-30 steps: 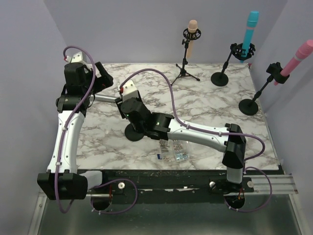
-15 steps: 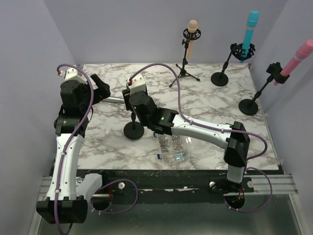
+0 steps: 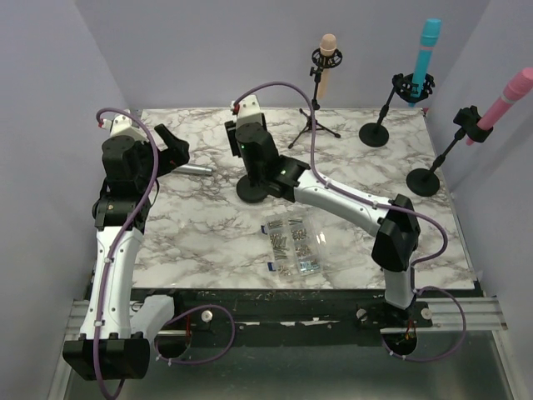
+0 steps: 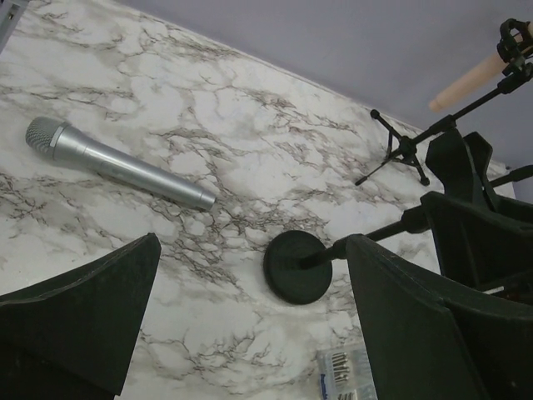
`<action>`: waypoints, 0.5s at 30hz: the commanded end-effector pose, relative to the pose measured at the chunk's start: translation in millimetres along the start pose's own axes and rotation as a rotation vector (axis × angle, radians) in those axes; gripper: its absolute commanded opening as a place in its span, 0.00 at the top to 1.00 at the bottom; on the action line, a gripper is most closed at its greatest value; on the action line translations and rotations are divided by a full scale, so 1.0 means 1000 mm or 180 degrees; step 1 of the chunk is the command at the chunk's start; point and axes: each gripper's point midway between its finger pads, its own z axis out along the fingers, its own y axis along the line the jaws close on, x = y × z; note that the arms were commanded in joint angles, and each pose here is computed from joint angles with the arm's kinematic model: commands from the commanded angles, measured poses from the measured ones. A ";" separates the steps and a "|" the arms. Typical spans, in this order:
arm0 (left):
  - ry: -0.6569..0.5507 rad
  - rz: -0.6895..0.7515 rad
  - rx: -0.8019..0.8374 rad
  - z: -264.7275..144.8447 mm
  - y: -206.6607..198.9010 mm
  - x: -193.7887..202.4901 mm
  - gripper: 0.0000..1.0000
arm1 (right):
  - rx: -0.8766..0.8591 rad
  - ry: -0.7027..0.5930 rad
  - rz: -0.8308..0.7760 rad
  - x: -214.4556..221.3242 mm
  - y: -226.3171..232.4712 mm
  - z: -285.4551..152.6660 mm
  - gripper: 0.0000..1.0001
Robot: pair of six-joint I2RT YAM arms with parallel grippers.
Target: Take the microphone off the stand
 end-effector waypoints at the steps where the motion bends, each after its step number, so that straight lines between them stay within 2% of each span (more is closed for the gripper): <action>1: -0.0074 -0.0070 0.0143 -0.003 -0.007 -0.006 0.04 | 0.0096 -0.0310 0.0230 -0.039 -0.019 0.021 0.99; 12: -0.0077 -0.0147 0.0288 -0.008 -0.014 -0.006 0.05 | 0.0300 -0.0526 0.0246 -0.057 -0.072 0.101 0.99; 15: 0.0025 -0.0183 0.0382 -0.003 -0.019 0.000 0.09 | 0.0312 -0.0672 0.0275 -0.067 -0.082 0.125 0.99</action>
